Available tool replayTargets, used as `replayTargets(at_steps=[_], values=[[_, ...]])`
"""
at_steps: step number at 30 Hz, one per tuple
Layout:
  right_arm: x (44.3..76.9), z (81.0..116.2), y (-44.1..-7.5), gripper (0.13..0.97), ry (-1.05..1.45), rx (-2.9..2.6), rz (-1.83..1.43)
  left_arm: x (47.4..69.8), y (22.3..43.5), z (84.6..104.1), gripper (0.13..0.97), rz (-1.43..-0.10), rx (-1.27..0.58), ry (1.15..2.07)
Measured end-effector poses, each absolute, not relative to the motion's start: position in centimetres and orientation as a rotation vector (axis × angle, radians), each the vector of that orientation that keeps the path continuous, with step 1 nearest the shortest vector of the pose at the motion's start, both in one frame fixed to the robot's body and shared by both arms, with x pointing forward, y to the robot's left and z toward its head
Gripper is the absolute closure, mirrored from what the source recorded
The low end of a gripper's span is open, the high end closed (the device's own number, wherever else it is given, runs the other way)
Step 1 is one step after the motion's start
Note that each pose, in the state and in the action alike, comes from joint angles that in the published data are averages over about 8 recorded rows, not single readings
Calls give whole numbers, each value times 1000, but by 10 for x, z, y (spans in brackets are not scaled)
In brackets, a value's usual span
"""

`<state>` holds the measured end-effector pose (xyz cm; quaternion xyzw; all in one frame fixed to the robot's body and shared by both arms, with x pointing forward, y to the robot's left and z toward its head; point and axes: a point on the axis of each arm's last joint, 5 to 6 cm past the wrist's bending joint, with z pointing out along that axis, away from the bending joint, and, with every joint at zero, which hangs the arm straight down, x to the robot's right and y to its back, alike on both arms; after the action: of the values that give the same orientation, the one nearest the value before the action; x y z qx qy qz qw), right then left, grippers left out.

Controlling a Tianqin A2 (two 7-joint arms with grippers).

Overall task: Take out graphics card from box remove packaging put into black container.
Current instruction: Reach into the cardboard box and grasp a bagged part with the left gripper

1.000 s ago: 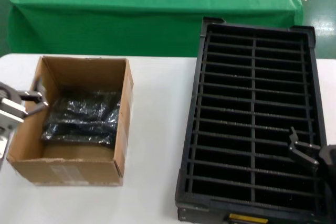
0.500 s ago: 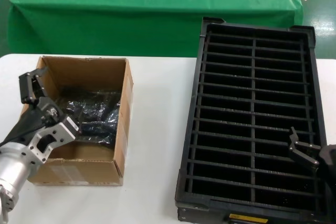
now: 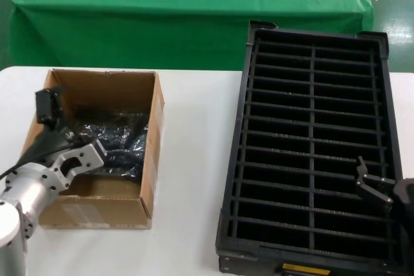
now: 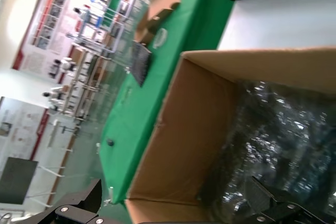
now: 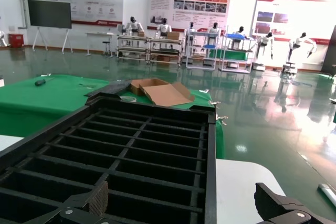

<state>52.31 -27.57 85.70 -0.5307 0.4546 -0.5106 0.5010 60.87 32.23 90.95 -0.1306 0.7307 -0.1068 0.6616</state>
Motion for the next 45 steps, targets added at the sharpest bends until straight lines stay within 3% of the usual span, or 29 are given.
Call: replayTargets(at_steps=[12, 23, 45], values=[[523, 857, -276, 130, 1099, -1283, -1234, 624, 324, 902, 132, -165, -187, 1767], [523, 857, -276, 130, 1099, -1283, -1234, 638, 322, 882, 132, -113, -114, 1787], [523, 857, -276, 130, 1099, -1283, -1234, 665, 329, 863, 132, -23, -91, 1794]])
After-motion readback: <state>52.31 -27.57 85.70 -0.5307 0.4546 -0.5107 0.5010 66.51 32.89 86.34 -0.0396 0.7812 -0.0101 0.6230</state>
